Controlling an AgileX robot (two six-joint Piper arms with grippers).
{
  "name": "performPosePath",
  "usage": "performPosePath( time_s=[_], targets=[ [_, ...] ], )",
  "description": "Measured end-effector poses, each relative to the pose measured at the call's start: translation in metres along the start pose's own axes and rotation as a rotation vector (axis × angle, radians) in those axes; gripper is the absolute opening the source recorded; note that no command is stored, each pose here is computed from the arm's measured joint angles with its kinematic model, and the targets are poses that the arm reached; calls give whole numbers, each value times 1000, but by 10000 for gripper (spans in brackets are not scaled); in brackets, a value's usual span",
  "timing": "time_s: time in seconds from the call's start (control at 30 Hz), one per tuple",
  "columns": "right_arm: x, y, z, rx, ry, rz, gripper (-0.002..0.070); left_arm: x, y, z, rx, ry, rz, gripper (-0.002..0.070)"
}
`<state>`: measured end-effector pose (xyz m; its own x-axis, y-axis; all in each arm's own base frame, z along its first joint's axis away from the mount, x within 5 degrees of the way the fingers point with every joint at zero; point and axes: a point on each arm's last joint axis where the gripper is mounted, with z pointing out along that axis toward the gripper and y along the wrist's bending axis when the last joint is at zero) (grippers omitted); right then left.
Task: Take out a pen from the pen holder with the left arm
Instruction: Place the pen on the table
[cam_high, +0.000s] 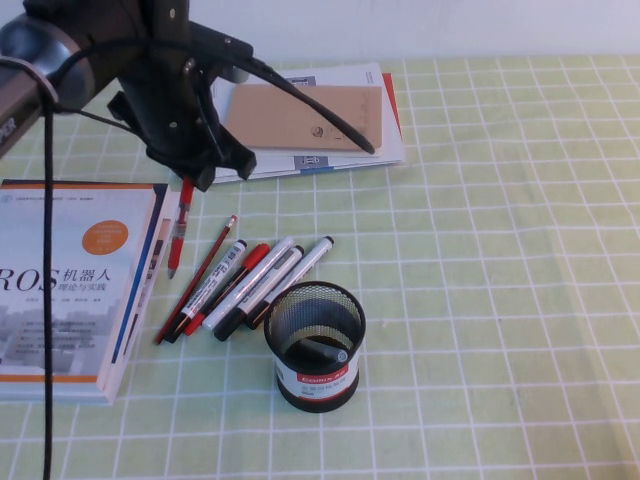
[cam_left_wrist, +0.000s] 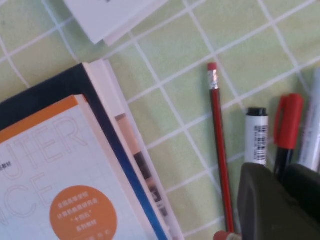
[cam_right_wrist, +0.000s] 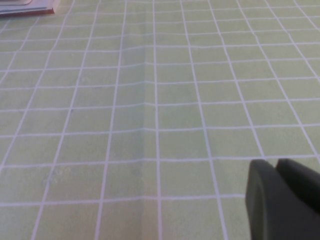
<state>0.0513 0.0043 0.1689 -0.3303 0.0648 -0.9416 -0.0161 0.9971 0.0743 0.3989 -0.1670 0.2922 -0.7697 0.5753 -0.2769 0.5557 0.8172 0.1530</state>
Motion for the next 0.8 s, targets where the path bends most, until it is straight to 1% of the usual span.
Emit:
performPosePath(
  time_s=[0.07, 0.27, 0.4, 0.8],
  targets=[
    [0, 0, 0, 0, 0, 0, -13, 1, 5, 4, -2, 8, 12, 46],
    [0, 0, 0, 0, 0, 0, -13, 2, 10, 25, 6, 53, 14, 46],
    [0, 0, 0, 0, 0, 0, -13, 1, 9, 40, 14, 84, 25, 46],
    [0, 0, 0, 0, 0, 0, -13, -7, 8, 64, 22, 59, 34, 46]
  ],
)
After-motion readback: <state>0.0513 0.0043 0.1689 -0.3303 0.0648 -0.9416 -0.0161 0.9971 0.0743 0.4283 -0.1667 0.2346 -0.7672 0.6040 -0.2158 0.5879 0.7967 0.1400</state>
